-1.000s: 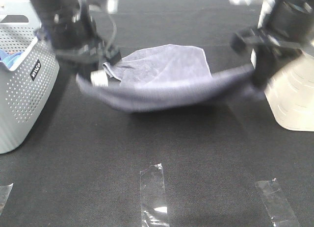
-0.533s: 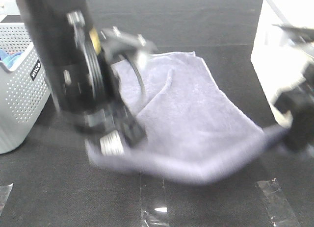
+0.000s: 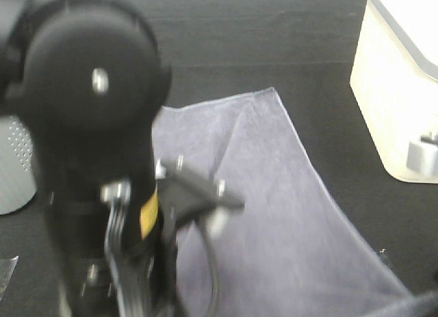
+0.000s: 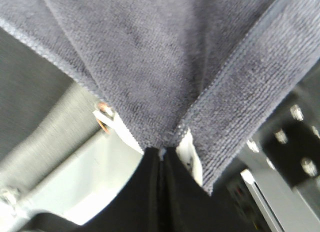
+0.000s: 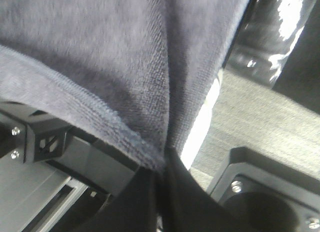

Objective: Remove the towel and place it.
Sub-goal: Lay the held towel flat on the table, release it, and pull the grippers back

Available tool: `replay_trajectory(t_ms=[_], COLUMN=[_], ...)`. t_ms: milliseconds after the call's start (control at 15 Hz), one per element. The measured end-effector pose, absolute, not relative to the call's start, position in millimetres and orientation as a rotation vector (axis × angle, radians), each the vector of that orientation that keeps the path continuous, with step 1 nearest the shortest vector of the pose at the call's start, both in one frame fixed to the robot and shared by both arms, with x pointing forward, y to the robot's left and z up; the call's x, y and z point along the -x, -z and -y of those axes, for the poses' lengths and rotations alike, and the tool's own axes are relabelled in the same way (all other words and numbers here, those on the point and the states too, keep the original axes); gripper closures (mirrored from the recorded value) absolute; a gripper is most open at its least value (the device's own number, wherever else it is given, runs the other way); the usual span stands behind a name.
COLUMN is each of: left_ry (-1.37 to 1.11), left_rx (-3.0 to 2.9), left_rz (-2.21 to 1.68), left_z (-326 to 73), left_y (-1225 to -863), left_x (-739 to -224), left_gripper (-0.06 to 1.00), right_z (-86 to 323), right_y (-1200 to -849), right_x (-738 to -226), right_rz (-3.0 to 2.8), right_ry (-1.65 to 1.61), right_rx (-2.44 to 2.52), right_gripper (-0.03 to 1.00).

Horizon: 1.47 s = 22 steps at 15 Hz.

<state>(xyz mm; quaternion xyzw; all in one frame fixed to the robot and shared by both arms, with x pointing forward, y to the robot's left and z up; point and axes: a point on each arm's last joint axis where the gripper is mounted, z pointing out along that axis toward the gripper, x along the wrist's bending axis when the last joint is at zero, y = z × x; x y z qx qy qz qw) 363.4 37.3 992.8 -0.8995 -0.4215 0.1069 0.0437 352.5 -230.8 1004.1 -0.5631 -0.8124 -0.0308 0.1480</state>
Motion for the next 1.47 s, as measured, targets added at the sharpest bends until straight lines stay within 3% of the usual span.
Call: replay_trajectory(t_ms=[467, 533, 600, 667, 733, 867, 1000, 1133, 1467], left_ry=[-0.37, -0.372, -0.375, -0.375, -0.378, -0.371, -0.327, -0.236, 0.286], left_rx=[2.629, 2.627, 2.626, 2.627, 2.634, 2.647, 2.659, 2.688, 2.711], left_rz=[1.33, 1.333, 1.334, 1.333, 1.32, 1.295, 1.277, 1.271, 1.359], left_z=[-45.8, -45.7, -45.6, -45.6, -45.7, -46.1, -47.6, -46.7, -52.1], left_y=[-975.7, -975.7, -975.7, -975.7, -975.8, -975.7, -975.1, -979.1, -994.6], left_x=[-346.3, -346.1, -346.0, -346.0, -345.9, -346.3, -348.6, -355.4, -394.3], left_gripper=[0.94, 0.93, 0.87, 0.8, 0.68, 0.39, 0.31, 0.3, 0.3], right_z=[233.9, 233.9, 234.0, 234.0, 234.1, 234.1, 234.6, 237.4, 236.1], right_y=[-996.3, -996.3, -996.3, -996.3, -996.2, -996.2, -996.0, -995.2, -1016.0], right_x=[-337.5, -337.5, -337.5, -337.5, -337.5, -337.5, -337.7, -338.3, -359.5], right_rz=[2.305, 2.304, 2.304, 2.296, 2.286, 2.285, 2.292, 2.322, 2.459], right_ry=[0.093, 0.093, 0.092, 0.09, 0.086, 0.086, 0.08, 0.053, 0.194], right_rx=[1.617, 1.618, 1.62, 1.63, 1.645, 1.647, 1.646, 1.648, 1.701], right_gripper=[0.96, 0.92, 0.83, 0.67, 0.49, 0.25, 0.22, 0.21, 0.29])
